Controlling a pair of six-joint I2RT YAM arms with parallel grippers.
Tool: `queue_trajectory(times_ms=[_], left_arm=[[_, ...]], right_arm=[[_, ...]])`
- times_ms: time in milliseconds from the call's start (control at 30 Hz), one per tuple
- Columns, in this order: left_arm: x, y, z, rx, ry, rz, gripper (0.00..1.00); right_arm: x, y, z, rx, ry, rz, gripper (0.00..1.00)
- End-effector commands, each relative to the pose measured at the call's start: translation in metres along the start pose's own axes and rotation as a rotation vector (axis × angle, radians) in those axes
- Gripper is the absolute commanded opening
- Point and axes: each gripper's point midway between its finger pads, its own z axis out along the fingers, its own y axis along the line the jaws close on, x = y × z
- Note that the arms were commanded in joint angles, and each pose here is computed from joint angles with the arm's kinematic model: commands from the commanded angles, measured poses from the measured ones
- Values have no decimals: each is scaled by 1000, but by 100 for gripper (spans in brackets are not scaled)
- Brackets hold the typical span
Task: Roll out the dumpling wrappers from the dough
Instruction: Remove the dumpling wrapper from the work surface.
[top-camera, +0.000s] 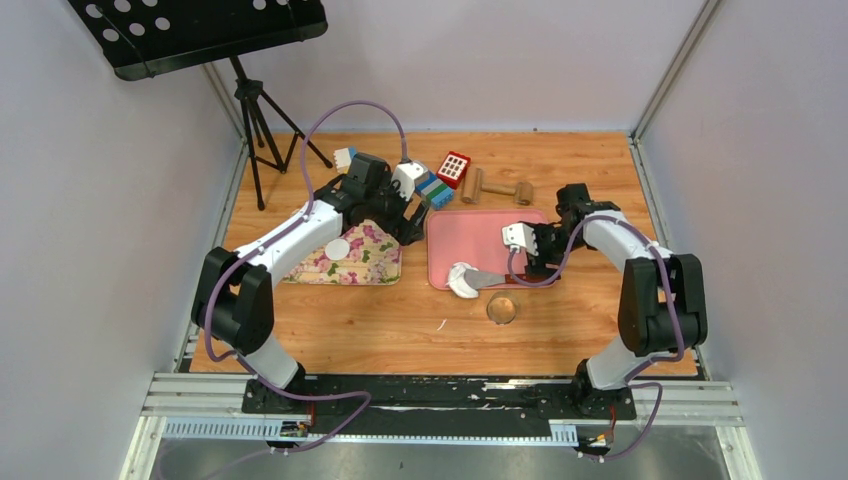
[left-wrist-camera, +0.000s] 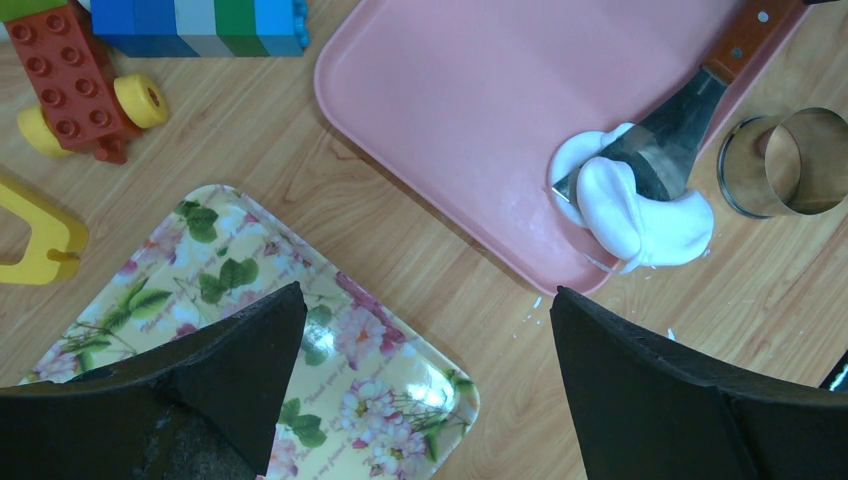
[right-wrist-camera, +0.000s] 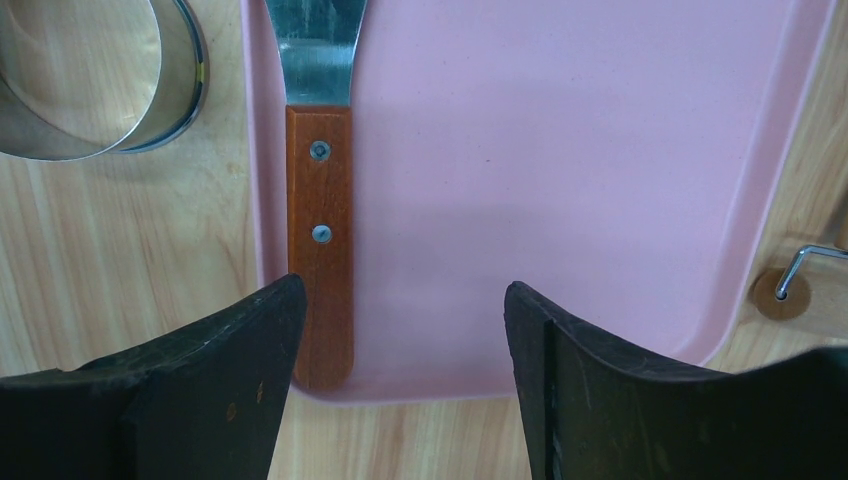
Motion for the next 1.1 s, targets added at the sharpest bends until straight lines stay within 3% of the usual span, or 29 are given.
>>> queue_trajectory(times_ms=[0, 400, 833, 1067], left_arm=[[-10, 3, 0, -2, -38, 25, 100], [-10, 3, 0, -4, -39, 22, 100], [-10, 3, 2, -2, -38, 20, 100], [-10, 3, 1, -2, -40, 20, 100]], right_arm=[[3, -2, 7, -9, 18, -47, 73], [9, 6, 22, -43, 29, -27, 71], [-26, -2, -8, 16, -39, -22, 72], [-26, 9, 2, -27, -37, -7, 71]])
